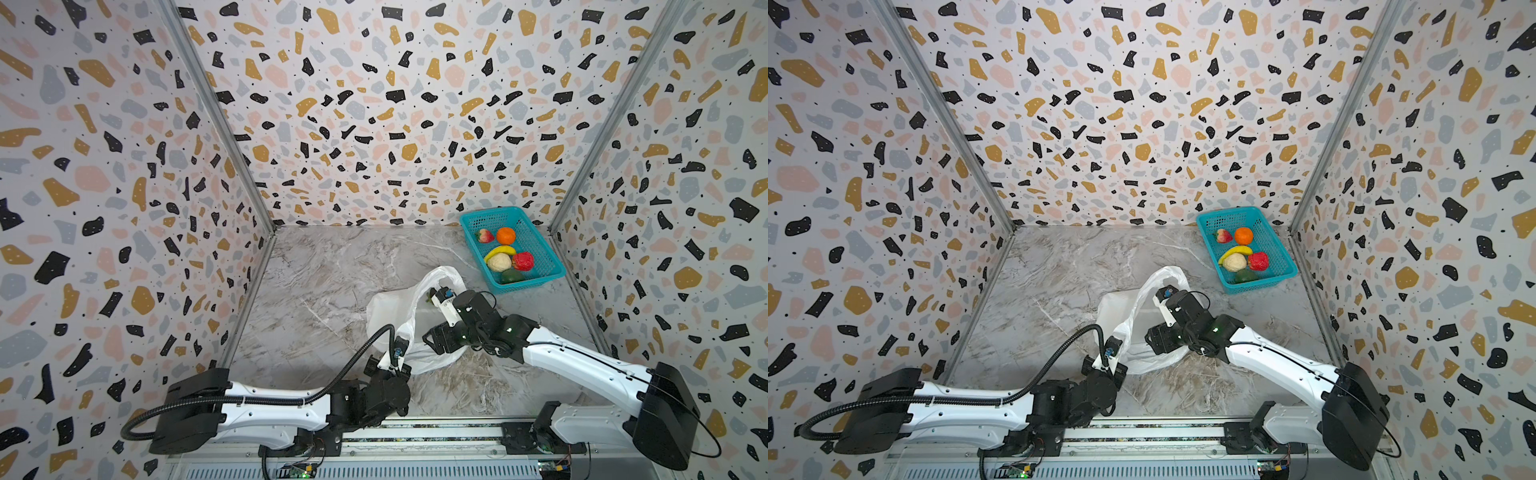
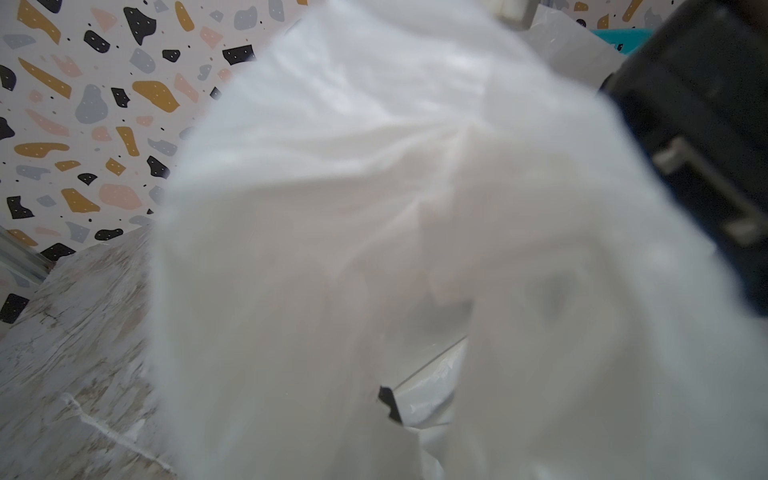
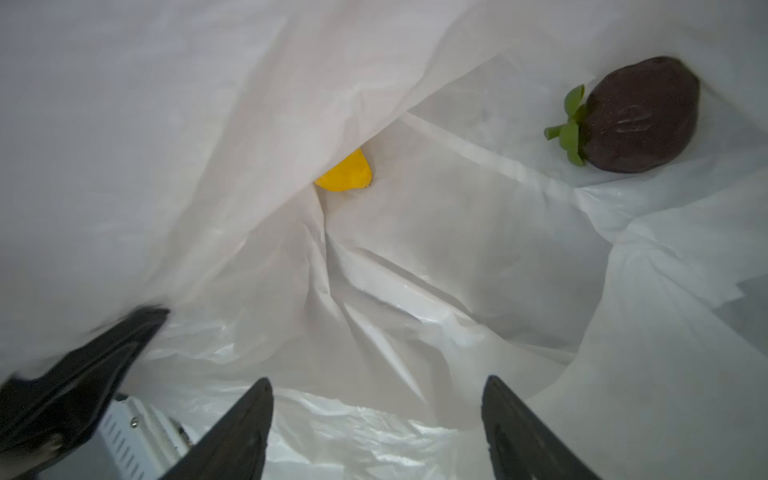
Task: Untie the knot of the plastic bag and take out the fruit
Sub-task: 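Move the right gripper back into the bag toward the dark purple fruit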
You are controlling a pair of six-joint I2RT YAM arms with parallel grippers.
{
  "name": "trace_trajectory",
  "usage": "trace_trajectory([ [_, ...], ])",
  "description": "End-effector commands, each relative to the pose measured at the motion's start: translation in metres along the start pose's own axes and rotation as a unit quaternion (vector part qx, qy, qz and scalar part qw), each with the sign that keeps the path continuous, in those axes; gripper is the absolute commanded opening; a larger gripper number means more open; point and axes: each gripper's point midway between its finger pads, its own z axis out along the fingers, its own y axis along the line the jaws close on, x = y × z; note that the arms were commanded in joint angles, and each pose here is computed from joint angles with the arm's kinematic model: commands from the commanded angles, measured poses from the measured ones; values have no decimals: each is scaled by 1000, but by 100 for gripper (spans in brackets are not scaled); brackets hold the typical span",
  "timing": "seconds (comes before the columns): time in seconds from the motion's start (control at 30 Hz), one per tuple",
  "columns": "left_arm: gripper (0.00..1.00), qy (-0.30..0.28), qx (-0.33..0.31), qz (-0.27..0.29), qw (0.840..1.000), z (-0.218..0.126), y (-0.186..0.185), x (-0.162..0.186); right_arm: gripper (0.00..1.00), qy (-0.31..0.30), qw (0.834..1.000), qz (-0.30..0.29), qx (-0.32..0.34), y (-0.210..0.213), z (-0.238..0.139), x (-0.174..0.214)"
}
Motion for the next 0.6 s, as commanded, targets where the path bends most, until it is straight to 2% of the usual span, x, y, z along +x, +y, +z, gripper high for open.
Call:
trace_trajectory([
  [0.0,0,-24,-7,-30,999,-2,3,-24,76,-32,998,-40,44,-15,10,-13],
  [0.3,0,-28,-7,-28,999,-3,2,-28,64,-10,995,-70,75,-26,52,-19],
  [0.43,0,-28,-5,-29,999,-3,2,-29,57,-24,996,-49,72,-27,68,-35],
  [0.57,0,-26,-1,-28,999,-3,1,-27,52,-47,997,5,59,-35,81,-55],
])
